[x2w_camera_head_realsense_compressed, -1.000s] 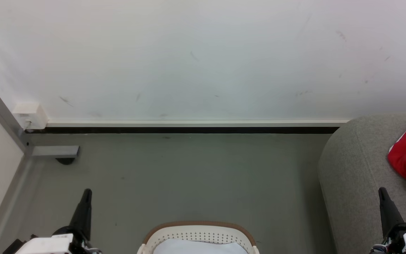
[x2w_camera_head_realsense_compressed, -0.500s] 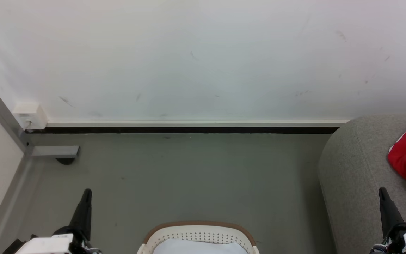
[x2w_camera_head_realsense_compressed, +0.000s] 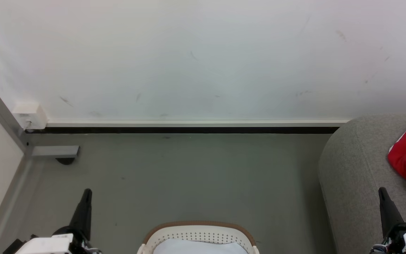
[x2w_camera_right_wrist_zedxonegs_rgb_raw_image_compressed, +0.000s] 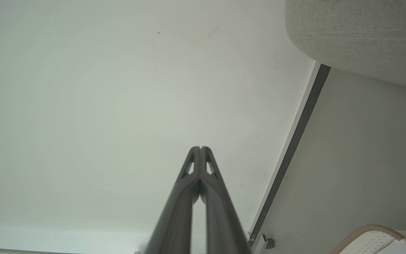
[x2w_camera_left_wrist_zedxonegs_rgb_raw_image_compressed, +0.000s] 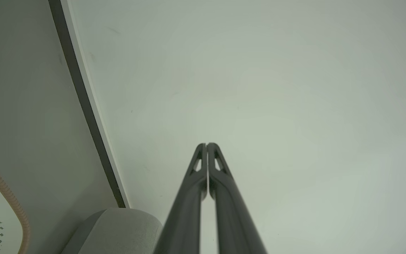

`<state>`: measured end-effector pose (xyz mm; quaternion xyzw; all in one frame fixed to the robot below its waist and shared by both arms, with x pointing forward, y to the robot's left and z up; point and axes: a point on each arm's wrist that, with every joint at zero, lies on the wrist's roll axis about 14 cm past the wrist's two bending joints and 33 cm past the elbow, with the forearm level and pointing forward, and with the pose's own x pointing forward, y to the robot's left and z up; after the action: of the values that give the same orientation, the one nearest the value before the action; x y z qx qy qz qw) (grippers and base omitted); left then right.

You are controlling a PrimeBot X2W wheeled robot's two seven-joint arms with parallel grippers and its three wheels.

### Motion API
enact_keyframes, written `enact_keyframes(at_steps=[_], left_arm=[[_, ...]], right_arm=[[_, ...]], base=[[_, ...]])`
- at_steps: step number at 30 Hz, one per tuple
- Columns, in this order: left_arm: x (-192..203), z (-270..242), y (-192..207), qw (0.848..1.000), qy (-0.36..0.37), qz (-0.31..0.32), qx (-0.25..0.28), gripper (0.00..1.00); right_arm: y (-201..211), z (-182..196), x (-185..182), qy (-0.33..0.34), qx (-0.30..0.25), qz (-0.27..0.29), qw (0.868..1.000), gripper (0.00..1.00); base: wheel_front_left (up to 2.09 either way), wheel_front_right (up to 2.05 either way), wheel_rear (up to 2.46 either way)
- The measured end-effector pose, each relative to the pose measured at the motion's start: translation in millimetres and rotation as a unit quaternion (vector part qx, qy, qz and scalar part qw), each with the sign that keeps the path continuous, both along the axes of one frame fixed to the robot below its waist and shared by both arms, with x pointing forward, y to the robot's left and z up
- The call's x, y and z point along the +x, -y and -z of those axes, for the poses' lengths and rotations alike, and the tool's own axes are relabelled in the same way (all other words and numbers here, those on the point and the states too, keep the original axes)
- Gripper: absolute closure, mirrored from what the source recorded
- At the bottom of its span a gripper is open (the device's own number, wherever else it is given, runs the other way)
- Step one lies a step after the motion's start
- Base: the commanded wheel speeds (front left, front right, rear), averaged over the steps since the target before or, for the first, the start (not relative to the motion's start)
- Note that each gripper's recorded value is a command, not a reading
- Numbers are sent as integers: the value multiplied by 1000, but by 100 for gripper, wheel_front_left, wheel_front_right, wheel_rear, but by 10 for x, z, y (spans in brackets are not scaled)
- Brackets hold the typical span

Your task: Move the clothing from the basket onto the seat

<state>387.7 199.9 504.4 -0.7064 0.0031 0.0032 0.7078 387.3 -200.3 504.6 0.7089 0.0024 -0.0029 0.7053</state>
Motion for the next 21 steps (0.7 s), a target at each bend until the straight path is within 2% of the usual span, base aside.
enact_keyframes(at_steps=[21], left_arm=[[0, 0, 0, 1000, 0, 0, 0, 100]], right_arm=[[-5, 0, 0, 0, 0, -1, 1000, 100]], base=[[0, 0, 0]])
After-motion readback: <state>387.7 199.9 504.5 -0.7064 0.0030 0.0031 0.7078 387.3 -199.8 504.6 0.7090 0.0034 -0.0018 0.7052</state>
